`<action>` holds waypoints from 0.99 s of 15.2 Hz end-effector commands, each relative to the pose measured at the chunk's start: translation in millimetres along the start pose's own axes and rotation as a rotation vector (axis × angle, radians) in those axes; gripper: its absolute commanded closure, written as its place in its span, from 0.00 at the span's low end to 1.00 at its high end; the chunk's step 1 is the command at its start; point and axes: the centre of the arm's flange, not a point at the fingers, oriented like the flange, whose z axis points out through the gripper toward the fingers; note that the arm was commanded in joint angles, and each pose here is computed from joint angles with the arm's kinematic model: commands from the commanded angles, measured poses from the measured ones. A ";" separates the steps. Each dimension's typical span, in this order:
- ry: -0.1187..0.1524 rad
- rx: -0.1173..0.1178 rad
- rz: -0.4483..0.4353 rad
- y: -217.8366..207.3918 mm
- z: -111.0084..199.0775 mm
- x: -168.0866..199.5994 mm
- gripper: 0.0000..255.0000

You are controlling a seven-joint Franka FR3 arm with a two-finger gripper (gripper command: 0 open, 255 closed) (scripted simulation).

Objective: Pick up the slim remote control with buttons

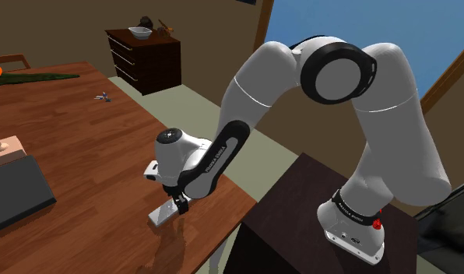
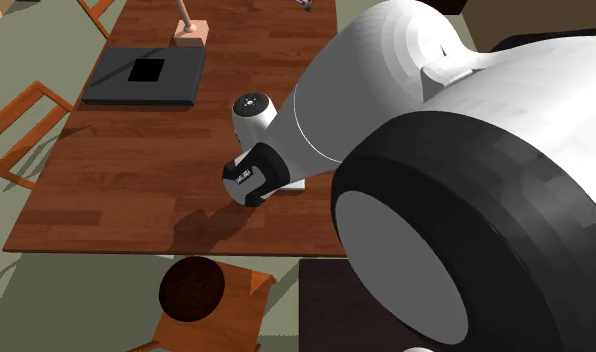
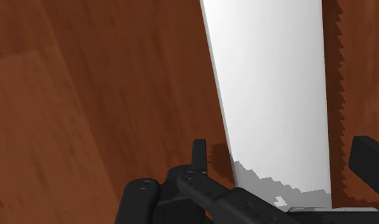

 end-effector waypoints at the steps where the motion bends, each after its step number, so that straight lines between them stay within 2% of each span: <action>1: 0.000 0.000 0.000 0.7 1.9 0.0 1.00; 10: 0.000 0.000 0.000 0.2 1.7 0.2 1.00; 15: 0.000 0.000 0.000 -0.4 -24.7 0.1 1.00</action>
